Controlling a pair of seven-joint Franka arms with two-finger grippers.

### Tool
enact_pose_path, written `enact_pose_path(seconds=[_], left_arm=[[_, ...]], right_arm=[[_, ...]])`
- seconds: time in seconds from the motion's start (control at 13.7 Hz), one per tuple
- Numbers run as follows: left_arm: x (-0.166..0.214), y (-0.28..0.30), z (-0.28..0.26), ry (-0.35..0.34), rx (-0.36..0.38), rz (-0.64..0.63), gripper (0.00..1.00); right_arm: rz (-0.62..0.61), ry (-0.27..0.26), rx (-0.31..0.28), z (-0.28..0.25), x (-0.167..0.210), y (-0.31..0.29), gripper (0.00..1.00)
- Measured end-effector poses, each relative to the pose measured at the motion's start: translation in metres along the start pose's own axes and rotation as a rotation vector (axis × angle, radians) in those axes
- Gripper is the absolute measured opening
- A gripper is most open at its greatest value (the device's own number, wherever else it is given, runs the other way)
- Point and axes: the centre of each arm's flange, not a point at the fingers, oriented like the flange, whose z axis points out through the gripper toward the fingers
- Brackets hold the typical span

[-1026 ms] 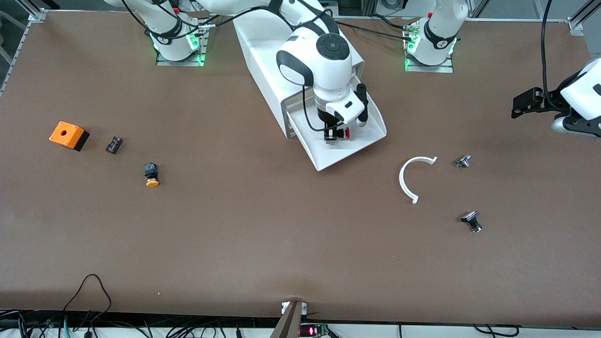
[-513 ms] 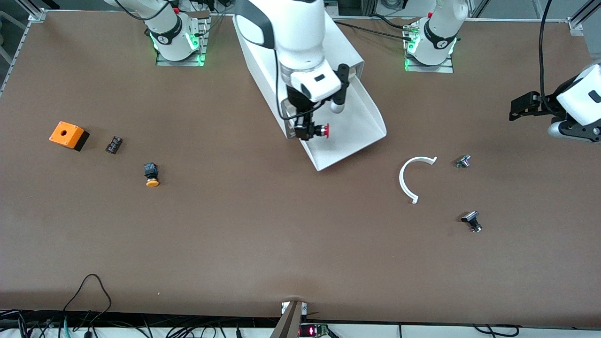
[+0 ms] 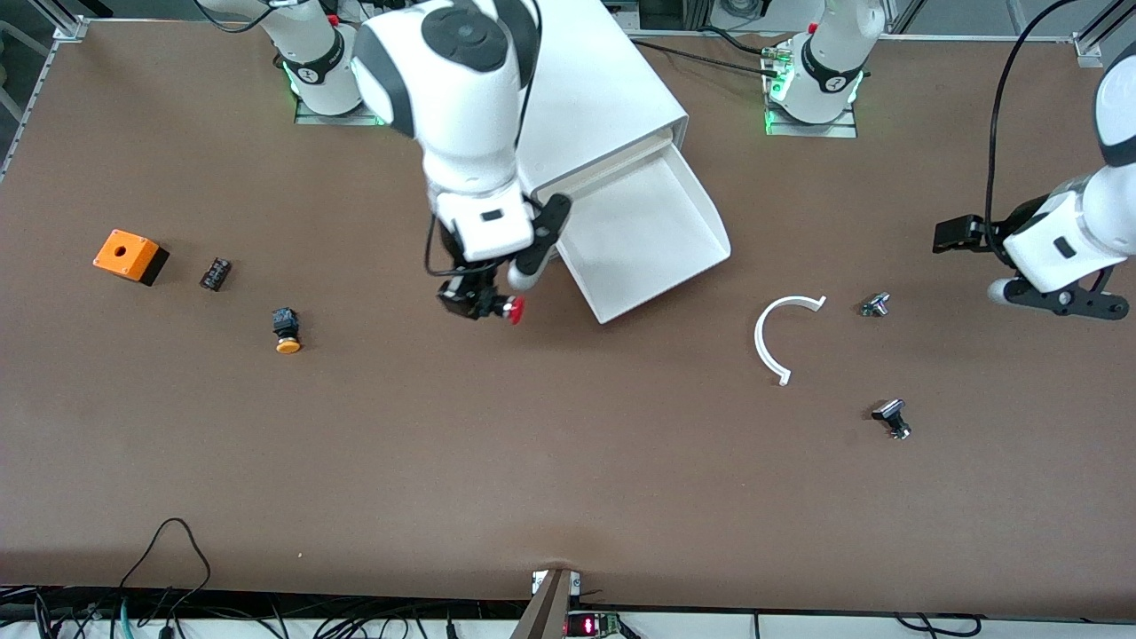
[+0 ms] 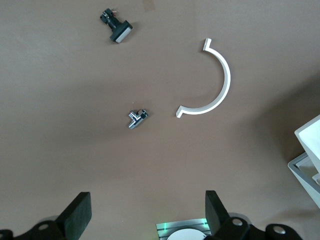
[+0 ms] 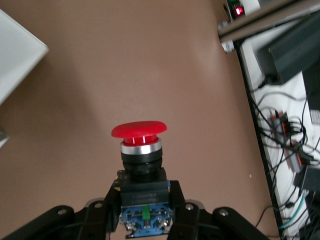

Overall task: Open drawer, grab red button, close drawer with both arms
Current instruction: 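Lift the red button out of the drawer with the right gripper, then lower the red button onto the table while the left gripper reaches the drawer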

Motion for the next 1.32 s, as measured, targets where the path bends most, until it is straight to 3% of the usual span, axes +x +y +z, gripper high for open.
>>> enact_pose_path(seconds=[0.22, 0.44, 0.66, 1.03, 1.32], left_arm=[[0.004, -0.001, 0.005, -0.007, 0.0, 0.001, 1.0], [0.011, 0.007, 0.013, 0.007, -0.084, -0.015, 1.0], [0.03, 0.02, 0.044, 0.012, -0.178, -0.108, 1.0], [0.066, 0.096, 0.102, 0.049, -0.226, -0.258, 1.0], [0.084, 0.152, 0.151, 0.103, -0.294, -0.339, 0.97]], right_arm=[[0.148, -0.048, 0.076, 0.051, -0.045, 0.054, 0.42], [0.249, -0.117, 0.128, 0.099, -0.081, 0.079, 0.42], [0.383, -0.197, 0.161, 0.163, -0.123, 0.098, 0.42], [0.544, -0.142, 0.127, 0.263, -0.151, 0.074, 0.42], [0.744, -0.193, 0.153, 0.306, -0.166, 0.029, 0.42]])
